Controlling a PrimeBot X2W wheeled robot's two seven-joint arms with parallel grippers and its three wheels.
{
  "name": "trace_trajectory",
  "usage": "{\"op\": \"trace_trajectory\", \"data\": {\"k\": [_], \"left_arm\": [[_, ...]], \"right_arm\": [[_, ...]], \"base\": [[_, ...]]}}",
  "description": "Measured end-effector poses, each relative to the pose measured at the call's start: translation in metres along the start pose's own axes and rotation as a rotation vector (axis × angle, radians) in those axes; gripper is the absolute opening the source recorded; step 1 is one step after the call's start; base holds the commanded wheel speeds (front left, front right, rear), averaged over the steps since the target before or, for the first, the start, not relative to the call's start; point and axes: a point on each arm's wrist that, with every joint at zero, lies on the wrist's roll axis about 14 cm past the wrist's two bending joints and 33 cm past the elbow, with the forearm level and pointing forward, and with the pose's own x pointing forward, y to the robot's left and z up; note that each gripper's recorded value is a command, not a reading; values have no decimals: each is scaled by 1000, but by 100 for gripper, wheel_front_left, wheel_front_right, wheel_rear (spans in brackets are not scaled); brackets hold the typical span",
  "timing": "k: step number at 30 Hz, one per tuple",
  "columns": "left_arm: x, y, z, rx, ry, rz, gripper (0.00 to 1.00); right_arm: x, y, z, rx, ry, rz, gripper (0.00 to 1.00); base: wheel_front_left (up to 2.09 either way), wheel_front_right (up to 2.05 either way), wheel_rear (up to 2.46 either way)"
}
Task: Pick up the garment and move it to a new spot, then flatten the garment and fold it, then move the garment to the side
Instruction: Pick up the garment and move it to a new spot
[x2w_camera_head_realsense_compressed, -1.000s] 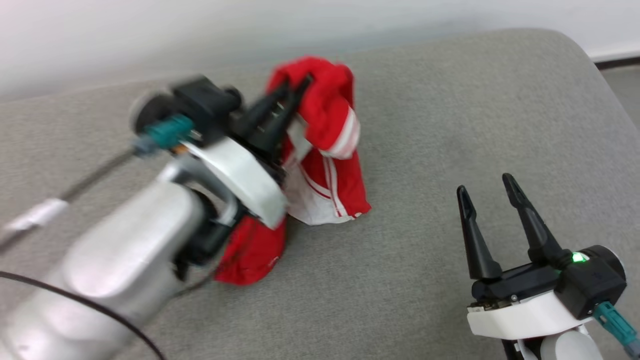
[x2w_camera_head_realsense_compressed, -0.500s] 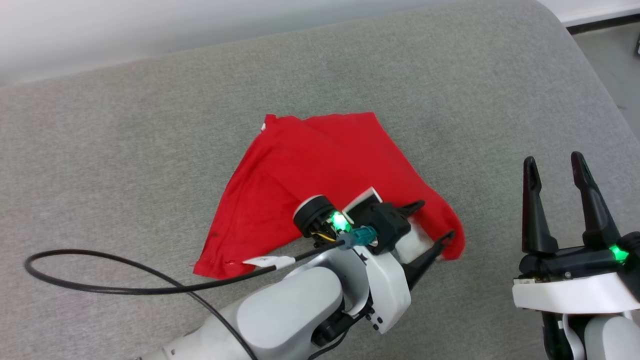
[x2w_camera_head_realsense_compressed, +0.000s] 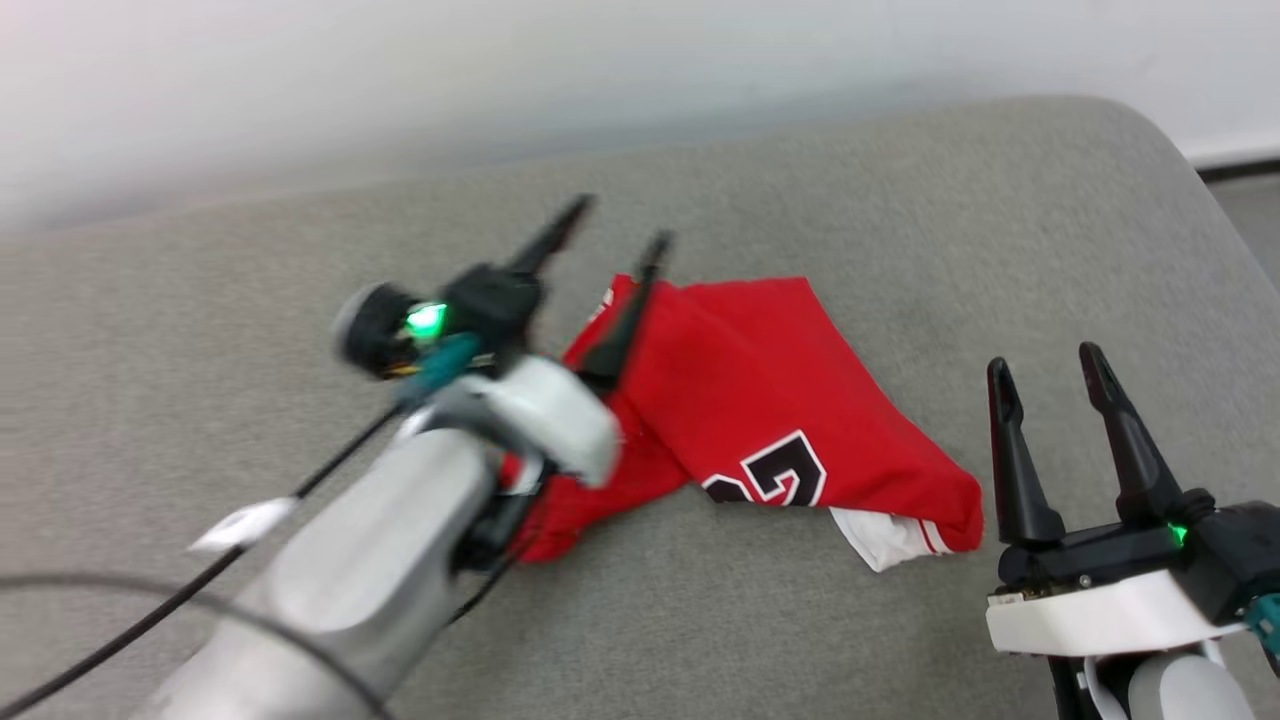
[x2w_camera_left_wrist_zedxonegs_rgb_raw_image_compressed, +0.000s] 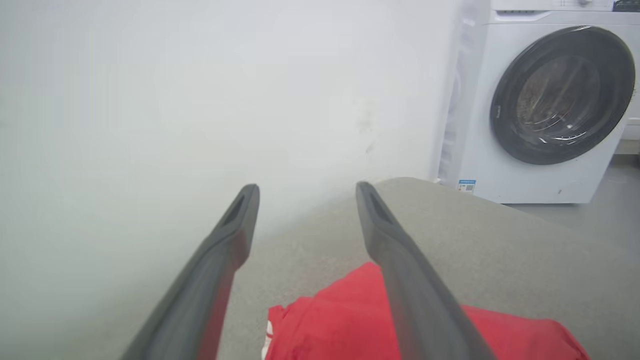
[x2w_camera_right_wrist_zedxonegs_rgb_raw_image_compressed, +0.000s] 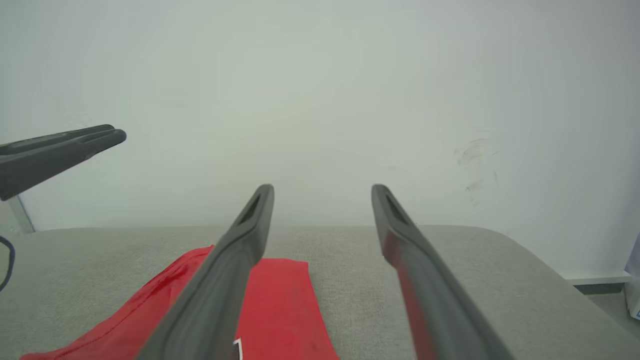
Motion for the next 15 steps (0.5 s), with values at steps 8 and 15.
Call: {"op": "trace_trajectory", "data": {"k": [8, 15], "left_arm": [[-89, 83, 27, 118, -46, 313, 100], [-150, 86, 20, 102, -38, 439, 100]], "right_arm": [[-2, 21, 11, 6, -32, 61, 100], [-2, 39, 17, 25, -50, 114, 100]], "base": [[0, 0, 0], [0, 0, 0]]}}
